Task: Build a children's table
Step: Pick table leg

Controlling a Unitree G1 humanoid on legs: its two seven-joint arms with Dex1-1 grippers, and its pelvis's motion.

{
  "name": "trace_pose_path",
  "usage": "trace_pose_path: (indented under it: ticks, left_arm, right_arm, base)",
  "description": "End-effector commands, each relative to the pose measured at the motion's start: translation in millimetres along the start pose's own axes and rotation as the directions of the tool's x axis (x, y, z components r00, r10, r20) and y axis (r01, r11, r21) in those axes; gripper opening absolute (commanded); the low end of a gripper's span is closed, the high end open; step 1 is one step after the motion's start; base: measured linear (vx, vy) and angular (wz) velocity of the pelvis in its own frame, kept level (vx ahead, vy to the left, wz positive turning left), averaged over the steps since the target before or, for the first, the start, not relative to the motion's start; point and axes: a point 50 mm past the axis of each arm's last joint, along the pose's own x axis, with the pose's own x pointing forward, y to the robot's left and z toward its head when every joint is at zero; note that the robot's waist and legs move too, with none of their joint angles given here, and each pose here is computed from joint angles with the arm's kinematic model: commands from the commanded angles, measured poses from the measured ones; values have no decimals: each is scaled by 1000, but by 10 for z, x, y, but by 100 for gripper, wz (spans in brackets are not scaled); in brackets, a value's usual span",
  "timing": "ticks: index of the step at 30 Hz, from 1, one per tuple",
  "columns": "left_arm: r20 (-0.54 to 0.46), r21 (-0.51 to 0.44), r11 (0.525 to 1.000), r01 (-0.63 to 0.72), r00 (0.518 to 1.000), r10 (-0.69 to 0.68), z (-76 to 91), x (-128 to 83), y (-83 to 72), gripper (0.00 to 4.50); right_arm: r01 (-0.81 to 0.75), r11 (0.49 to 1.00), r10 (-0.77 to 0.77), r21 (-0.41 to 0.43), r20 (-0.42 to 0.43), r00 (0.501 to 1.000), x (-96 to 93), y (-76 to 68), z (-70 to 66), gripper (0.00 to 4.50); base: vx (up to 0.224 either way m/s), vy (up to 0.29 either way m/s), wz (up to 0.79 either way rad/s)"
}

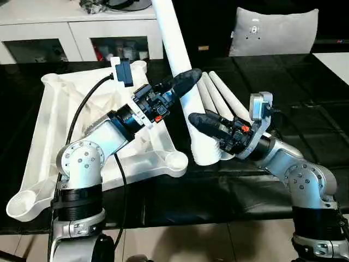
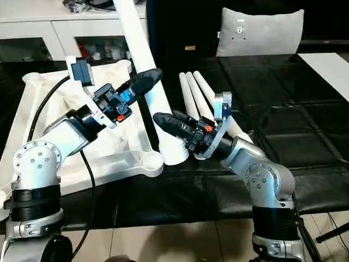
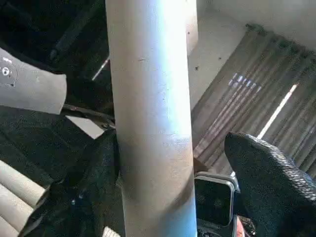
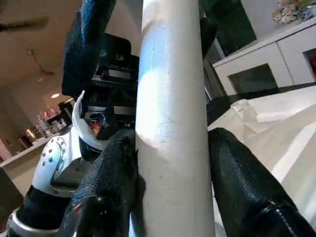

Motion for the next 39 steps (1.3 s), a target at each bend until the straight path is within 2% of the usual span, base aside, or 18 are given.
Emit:
trace_pose_path:
  ticks: [1,11,16,19,25,28,29,31,35,37,38,39]
  left_arm:
    - [2,15,997,72,997,-72,30,44,-82,341]
    - [-20,46,998,48,999,-47,10,32,-46,265]
    - [-20,48,998,45,999,-44,19,29,-32,243]
    - [-19,48,998,48,999,-47,23,24,-33,210]
    - [-22,61,998,31,999,-30,38,13,-11,188]
    - [-58,108,994,6,998,1,45,-3,12,184]
    - [-65,121,993,-5,998,13,50,-6,22,184]
    - [-80,156,988,-22,996,35,66,-8,40,184]
    - [-106,246,967,-63,990,91,115,-8,69,183]
    - [-108,256,964,-68,989,98,119,-6,73,183]
    - [-113,272,959,-74,988,109,126,-1,78,183]
    - [-130,326,941,-91,982,140,129,22,72,183]
  right_arm:
    - [44,999,-44,-10,-22,999,-32,-52,-13,184]
    - [44,999,-44,-24,-28,999,-37,-51,-14,184]
    - [46,998,-47,-33,-29,998,-37,-54,-12,184]
    - [47,998,-48,-38,-31,998,-35,-56,-10,184]
    - [71,995,-74,-74,-42,996,-37,-80,3,184]
    - [84,993,-89,-86,-52,995,-43,-92,4,184]
    - [97,992,-101,-86,-50,994,-44,-105,10,218]
    - [122,987,-128,-106,-51,990,-43,-131,26,252]
    - [175,966,-188,-192,-53,981,-30,-179,66,287]
    - [178,963,-192,-200,-52,980,-29,-182,72,296]
    - [183,957,-200,-225,-54,978,-26,-186,85,307]
    - [213,927,-241,-309,-54,969,-28,-185,132,320]
  base:
    - [0,0,0]
    - [0,0,0]
    - [0,0,0]
    - [0,0,0]
    - [0,0,0]
    - [0,0,0]
    - [0,0,0]
    - [0,0,0]
    - [0,0,0]
    - [0,0,0]
    - [0,0,0]
    - [0,0,0]
